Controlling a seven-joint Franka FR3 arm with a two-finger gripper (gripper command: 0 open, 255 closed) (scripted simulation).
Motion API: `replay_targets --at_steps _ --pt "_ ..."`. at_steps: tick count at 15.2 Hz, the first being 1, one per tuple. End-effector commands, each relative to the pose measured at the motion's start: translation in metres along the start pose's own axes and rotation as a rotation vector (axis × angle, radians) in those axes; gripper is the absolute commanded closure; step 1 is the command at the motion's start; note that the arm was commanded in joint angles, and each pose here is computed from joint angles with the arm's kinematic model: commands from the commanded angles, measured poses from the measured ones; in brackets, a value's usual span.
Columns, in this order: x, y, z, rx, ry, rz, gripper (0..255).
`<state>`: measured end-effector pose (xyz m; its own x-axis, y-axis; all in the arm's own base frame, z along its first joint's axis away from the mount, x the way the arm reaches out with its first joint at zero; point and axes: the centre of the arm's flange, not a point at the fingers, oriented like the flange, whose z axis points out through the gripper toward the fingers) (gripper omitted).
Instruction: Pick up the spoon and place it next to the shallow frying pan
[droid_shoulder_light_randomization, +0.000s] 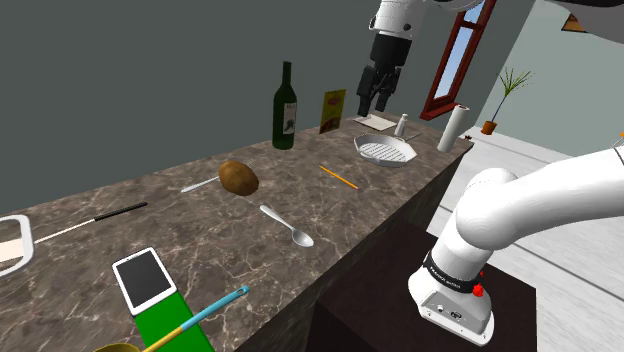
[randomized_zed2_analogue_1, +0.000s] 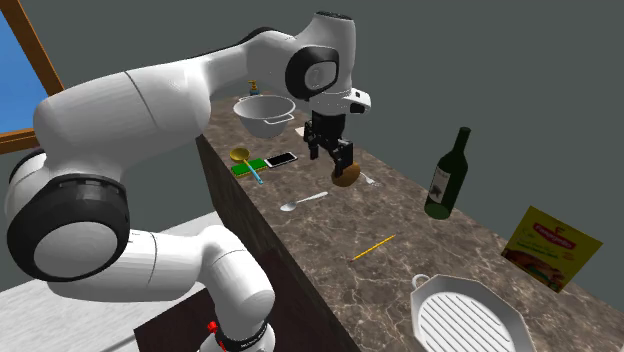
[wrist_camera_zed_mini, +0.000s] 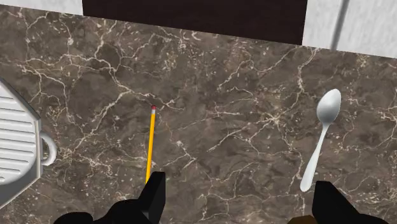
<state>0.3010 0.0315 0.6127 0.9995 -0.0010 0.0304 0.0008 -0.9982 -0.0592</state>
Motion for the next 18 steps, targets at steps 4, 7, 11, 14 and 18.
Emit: replay_targets --at_steps 4,7,11,14,18 --pt "0.016 -0.019 0.032 0.012 -0.020 0.012 0" --pt "0.031 -0.038 0.063 0.024 -0.041 0.023 0" --pt "0.050 -0.063 0.105 0.040 -0.068 0.039 0" --pt "0.065 -0.082 0.137 0.053 -0.089 0.050 0" --pt "0.083 -0.109 0.180 0.069 -0.116 0.066 0"
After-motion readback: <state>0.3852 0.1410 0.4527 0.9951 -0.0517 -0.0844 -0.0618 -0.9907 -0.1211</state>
